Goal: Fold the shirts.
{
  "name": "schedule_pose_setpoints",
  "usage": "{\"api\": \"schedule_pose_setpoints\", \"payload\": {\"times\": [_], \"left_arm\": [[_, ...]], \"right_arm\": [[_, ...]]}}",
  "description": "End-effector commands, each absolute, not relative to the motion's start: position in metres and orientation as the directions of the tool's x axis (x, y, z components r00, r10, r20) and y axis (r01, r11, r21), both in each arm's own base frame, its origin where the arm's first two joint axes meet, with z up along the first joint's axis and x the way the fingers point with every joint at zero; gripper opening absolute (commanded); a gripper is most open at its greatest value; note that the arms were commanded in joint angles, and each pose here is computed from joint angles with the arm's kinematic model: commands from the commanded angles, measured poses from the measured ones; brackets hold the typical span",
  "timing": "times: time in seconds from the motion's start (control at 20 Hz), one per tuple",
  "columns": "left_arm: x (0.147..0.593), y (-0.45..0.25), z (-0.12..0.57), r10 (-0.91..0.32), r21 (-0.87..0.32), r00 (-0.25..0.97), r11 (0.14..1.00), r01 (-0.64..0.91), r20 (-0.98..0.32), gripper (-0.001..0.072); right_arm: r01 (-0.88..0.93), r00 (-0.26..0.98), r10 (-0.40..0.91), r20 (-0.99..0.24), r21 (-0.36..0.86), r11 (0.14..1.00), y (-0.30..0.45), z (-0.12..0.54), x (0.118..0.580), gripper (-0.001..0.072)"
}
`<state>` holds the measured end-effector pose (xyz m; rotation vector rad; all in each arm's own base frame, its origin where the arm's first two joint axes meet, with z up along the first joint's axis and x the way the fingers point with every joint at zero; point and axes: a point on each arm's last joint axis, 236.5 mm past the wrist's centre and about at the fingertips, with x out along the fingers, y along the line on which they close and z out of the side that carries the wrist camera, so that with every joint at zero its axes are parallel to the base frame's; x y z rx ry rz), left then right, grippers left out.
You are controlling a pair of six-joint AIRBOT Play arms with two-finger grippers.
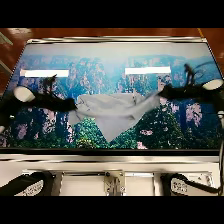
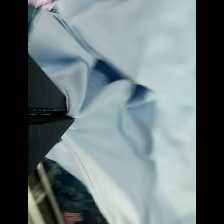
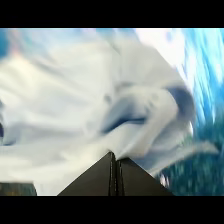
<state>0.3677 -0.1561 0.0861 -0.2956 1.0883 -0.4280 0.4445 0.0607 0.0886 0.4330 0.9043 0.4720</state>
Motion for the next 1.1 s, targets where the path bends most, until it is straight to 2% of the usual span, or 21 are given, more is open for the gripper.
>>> {"api": "schedule_pose_setpoints", "payload": {"times": [0.0, 0.05, 0.15, 0.25, 0.35, 0.45, 0.6, 0.75, 0.85, 0.9, 1.05], "left_arm": [[0.367, -0.110, 0.283, -0.336, -0.193, 0.725, 0.941, 0.277, -0.601, 0.0049], [0.354, -0.107, 0.346, -0.342, -0.166, 0.806, 0.940, 0.299, -0.483, 0.0049], [0.305, -0.098, 0.460, -0.356, -0.141, 0.908, 0.933, 0.331, -0.220, 0.0049], [0.249, -0.090, 0.529, -0.361, -0.114, 0.932, 0.928, 0.356, -0.025, 0.0049], [0.209, -0.083, 0.550, -0.360, -0.096, 0.931, 0.926, 0.364, 0.057, 0.0049], [0.182, -0.079, 0.547, -0.360, -0.092, 0.930, 0.926, 0.366, 0.067, 0.0049], [0.175, -0.069, 0.518, -0.323, -0.086, 0.946, 0.943, 0.321, -0.010, 0.0050], [0.199, -0.062, 0.461, -0.276, -0.082, 0.935, 0.961, 0.264, -0.224, 0.0050], [0.223, -0.060, 0.419, -0.248, -0.083, 0.901, 0.969, 0.233, -0.357, 0.0050], [0.237, -0.059, 0.398, -0.230, -0.081, 0.879, 0.973, 0.216, -0.417, 0.0050], [0.285, -0.048, 0.306, -0.134, -0.041, 0.757, 0.989, 0.141, -0.640, 0.0050]], "right_arm": [[-0.427, 0.831, 0.493, -0.258, 0.272, 0.862, 0.066, 0.327, 0.424, 0.0058], [-0.423, 0.889, 0.443, -0.113, 0.162, 0.891, 0.063, 0.397, 0.396, 0.0058], [-0.343, 0.928, 0.336, 0.160, 0.014, 0.939, 0.056, 0.507, 0.326, 0.0058], [-0.256, 0.905, 0.253, 0.342, -0.036, 0.966, 0.051, 0.571, 0.253, 0.0058], [-0.192, 0.888, 0.198, 0.414, -0.059, 0.980, 0.049, 0.595, 0.201, 0.0058], [-0.161, 0.892, 0.166, 0.420, -0.048, 0.986, 0.048, 0.595, 0.171, 0.0058], [-0.126, 0.938, 0.139, 0.316, -0.062, 0.990, 0.045, 0.569, 0.169, 0.0058], [-0.099, 0.985, 0.108, 0.137, -0.075, 0.992, 0.033, 0.528, 0.199, 0.0058], [-0.105, 0.993, 0.101, -0.055, -0.066, 0.992, 0.024, 0.484, 0.236, 0.0058], [-0.122, 0.975, 0.110, -0.193, -0.049, 0.991, 0.020, 0.451, 0.258, 0.0058], [-0.163, 0.791, 0.166, -0.589, 0.058, 0.985, 0.010, 0.333, 0.318, 0.0058]]}}
